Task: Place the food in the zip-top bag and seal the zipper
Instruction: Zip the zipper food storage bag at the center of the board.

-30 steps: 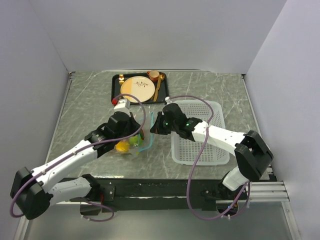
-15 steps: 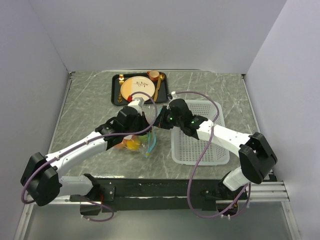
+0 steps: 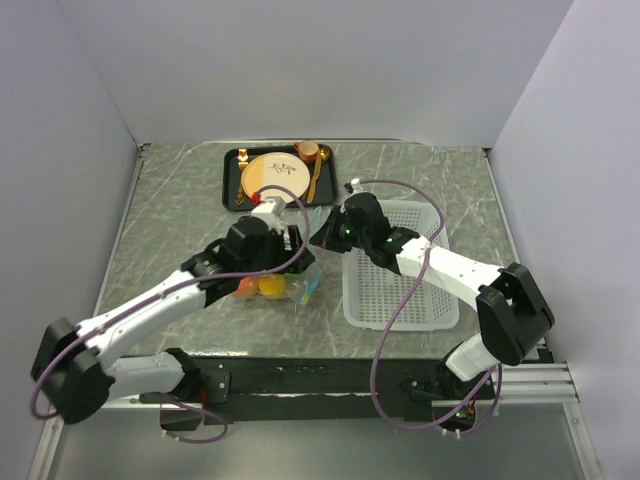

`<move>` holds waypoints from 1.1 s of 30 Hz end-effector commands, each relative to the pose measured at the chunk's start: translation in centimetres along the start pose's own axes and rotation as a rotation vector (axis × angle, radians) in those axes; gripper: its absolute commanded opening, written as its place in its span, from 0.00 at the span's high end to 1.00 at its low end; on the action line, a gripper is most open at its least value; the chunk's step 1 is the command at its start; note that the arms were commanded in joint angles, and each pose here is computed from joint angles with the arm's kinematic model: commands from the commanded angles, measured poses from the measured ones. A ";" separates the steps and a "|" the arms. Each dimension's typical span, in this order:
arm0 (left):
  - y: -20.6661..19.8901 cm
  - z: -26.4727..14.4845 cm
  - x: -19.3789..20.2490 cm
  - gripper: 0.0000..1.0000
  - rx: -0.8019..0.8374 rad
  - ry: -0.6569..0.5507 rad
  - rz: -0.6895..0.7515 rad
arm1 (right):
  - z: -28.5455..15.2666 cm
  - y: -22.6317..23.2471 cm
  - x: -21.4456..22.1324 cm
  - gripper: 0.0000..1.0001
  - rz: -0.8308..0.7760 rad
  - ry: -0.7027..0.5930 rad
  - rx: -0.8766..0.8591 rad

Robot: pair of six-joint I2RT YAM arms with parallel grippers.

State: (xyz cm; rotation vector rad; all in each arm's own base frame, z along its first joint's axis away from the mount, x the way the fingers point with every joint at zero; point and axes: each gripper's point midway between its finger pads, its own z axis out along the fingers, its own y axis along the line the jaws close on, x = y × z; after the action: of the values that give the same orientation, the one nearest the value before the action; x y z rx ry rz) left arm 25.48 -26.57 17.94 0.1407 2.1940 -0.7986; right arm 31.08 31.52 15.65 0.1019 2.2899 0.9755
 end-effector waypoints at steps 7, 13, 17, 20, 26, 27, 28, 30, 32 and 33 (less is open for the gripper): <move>0.8 -5.0 -1.8 0.21 0.013 -0.199 -0.028 | 0.4 0.5 -3.3 0.99 0.009 -0.068 -0.014; 2.7 -5.4 1.4 0.21 0.002 -0.182 -0.091 | 0.8 0.7 -4.1 0.99 0.005 -0.056 0.001; 3.0 -5.7 2.4 0.22 0.008 -0.191 -0.251 | 0.6 0.8 -4.4 0.98 0.008 -0.061 0.004; 2.3 -5.8 2.8 0.23 0.059 -0.206 -0.389 | 0.5 0.7 -4.6 0.97 0.008 -0.070 0.008; 0.5 -5.5 3.0 0.24 0.189 -0.247 -0.588 | 0.3 1.0 -4.6 0.97 0.022 -0.074 -0.008; 0.2 -5.4 3.1 0.25 0.198 -0.241 -0.605 | 0.3 1.0 -4.5 0.97 0.025 -0.070 -0.010; 0.2 -4.9 3.2 0.25 0.185 -0.233 -0.607 | 0.3 1.0 -4.5 0.97 0.027 -0.070 -0.011; 0.0 -4.4 3.4 0.26 0.168 -0.217 -0.606 | 0.2 1.0 -4.5 0.97 0.030 -0.070 -0.014; -0.2 -4.0 3.2 0.26 0.161 -0.222 -0.610 | 0.0 1.1 -4.4 0.97 0.028 -0.071 -0.017; -0.2 -3.8 3.6 0.26 0.162 -0.218 -0.619 | 0.0 1.1 -4.4 0.96 0.028 -0.072 -0.016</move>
State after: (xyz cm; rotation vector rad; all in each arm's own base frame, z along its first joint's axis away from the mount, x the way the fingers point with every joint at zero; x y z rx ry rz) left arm 19.53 -23.73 14.32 -0.4811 2.0807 -1.1535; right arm 33.50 30.77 16.07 0.1568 2.3030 0.9432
